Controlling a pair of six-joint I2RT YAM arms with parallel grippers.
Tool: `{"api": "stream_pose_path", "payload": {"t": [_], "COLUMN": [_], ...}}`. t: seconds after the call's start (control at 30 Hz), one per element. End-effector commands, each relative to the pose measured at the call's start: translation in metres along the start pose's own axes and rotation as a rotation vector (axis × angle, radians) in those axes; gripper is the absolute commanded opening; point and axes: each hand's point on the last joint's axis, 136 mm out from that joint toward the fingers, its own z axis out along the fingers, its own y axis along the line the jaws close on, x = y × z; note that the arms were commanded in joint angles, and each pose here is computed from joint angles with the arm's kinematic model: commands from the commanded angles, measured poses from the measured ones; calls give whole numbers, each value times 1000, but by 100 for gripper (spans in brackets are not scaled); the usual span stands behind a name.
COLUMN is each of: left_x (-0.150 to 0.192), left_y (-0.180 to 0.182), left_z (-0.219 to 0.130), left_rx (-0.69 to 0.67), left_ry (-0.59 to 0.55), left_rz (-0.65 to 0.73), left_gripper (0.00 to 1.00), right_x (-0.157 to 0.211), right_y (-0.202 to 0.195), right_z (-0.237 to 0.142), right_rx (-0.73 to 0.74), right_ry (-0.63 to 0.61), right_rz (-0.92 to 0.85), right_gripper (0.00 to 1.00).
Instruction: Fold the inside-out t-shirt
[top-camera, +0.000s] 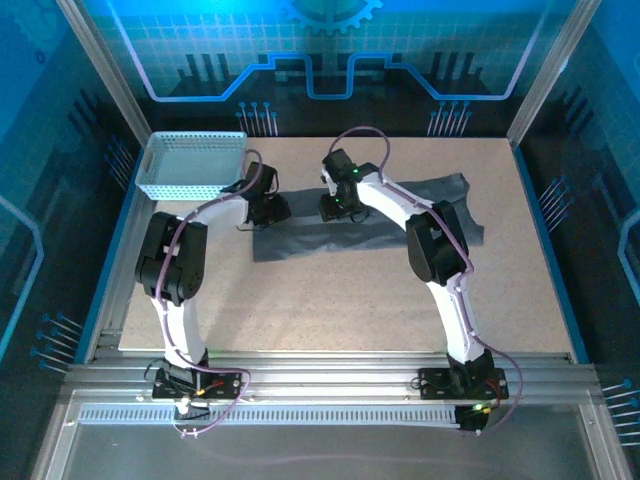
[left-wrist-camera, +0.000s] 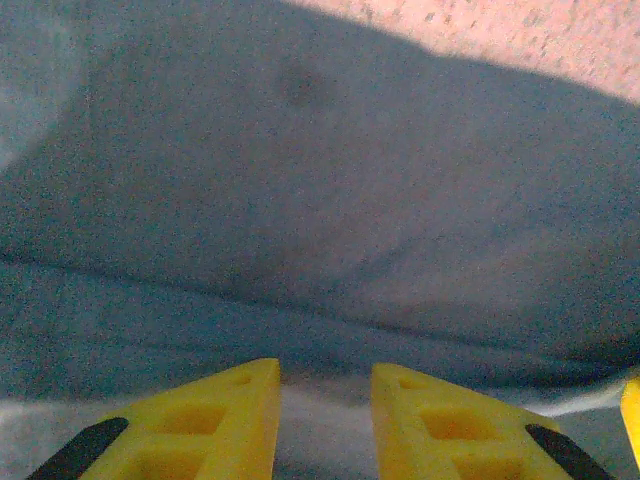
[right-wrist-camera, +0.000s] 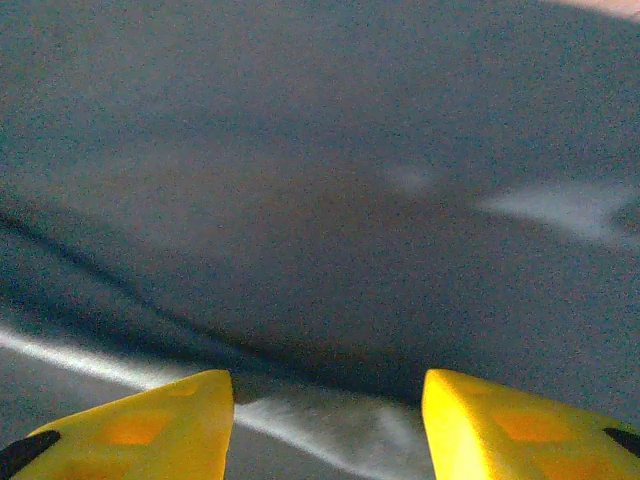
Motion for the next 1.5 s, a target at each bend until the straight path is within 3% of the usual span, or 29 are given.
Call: {"api": "stream_pose_path", "payload": {"t": [0.0, 0.17, 0.27, 0.4, 0.53, 0.83, 1.0, 1.17, 1.3, 1.47], "left_x": [-5, -9, -11, -13, -10, -4, 1, 2, 0, -4], "left_y": [4, 29, 45, 50, 50, 56, 59, 59, 52, 25], "left_z": [12, 22, 22, 25, 29, 29, 31, 32, 27, 3], "left_rx": [-6, -75, -119, -134, -133, -150, -154, -149, -124, -76], "left_ry": [28, 47, 47, 48, 60, 69, 72, 75, 74, 62], "left_rz": [10, -34, -58, -56, -63, -64, -64, -64, -50, -1], "left_gripper": [31, 33, 34, 35, 35, 37, 38, 39, 41, 53], "right_x": [-4, -9, -14, 0, 22, 39, 42, 30, 18, 19], "right_y": [-21, -33, -32, -15, 0, -84, -125, -134, -129, -164], "right_z": [9, -2, -32, -53, -50, 2, 1, -12, -40, -90], "right_rx": [36, 28, 20, -50, -108, 37, 81, 57, 29, 34], "right_ry": [19, 0, -57, -91, -69, 54, 53, 5, -51, -127], "right_rz": [38, 59, 36, 22, 23, 244, 364, 361, 316, 364], "right_gripper": [53, 53, 53, 54, 55, 54, 55, 56, 63, 74]}}
